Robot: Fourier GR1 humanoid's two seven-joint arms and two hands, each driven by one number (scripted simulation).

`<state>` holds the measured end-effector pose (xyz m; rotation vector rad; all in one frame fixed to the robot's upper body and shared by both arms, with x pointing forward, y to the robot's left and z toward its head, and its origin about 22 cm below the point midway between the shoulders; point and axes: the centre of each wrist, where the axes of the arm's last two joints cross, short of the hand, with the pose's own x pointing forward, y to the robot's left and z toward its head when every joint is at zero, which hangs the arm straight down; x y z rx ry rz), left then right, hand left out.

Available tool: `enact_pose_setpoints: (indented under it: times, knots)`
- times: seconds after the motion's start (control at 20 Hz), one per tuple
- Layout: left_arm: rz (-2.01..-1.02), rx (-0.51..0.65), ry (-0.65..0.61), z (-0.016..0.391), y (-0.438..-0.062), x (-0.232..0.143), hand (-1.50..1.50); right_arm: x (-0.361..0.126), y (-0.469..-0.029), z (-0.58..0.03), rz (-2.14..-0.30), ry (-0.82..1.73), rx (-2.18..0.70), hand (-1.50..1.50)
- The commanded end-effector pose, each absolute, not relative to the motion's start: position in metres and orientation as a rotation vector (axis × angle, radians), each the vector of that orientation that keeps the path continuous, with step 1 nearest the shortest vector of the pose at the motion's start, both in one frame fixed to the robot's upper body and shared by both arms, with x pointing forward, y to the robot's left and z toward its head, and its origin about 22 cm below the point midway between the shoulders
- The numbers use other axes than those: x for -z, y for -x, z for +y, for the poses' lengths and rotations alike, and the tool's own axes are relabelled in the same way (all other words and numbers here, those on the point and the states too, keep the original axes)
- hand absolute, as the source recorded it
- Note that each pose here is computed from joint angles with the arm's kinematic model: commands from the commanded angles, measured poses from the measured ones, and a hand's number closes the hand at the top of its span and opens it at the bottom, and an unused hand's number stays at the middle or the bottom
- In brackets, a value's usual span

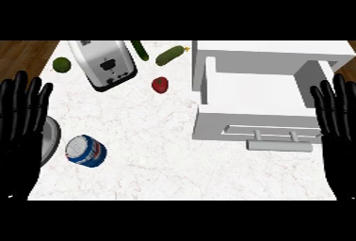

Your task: Pick up the can, place it into the drawer and close the drawer

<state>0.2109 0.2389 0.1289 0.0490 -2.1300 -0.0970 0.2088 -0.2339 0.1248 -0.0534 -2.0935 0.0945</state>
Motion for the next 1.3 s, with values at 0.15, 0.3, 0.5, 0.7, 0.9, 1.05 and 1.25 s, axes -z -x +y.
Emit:
enact_pose_setpoints:
  times: [0.15, 0.3, 0.5, 0.7, 0.9, 1.05, 1.25]
  knots:
    - [-2.115, 0.0, -0.196, 0.268, -0.186, -0.13, -1.5, -0.134, -0.201, -0.233, -2.081, 0.009, -0.123, -1.5]
    - [-1.74, -0.113, -0.314, 0.28, -0.174, -0.092, -1.5, -0.097, -0.202, -0.26, -1.837, 0.203, 0.07, -1.5]
    - [-1.673, -0.145, -0.356, 0.278, -0.169, -0.11, -1.5, -0.091, -0.193, -0.262, -1.784, 0.224, 0.101, -1.5]
    - [-1.656, -0.125, -0.351, 0.276, -0.145, -0.129, -1.5, -0.105, -0.186, -0.282, -1.774, 0.231, 0.097, -1.5]
    - [-1.662, -0.119, -0.351, 0.277, -0.124, -0.148, -1.5, -0.104, -0.162, -0.317, -1.785, 0.222, 0.098, -1.5]
    - [-1.661, -0.127, -0.357, 0.265, -0.106, -0.154, -1.5, -0.11, -0.158, -0.308, -1.767, 0.213, 0.101, -1.5]
    - [-1.655, -0.164, -0.357, 0.283, -0.108, -0.155, -1.5, -0.096, -0.13, -0.332, -1.77, 0.218, 0.099, -1.5]
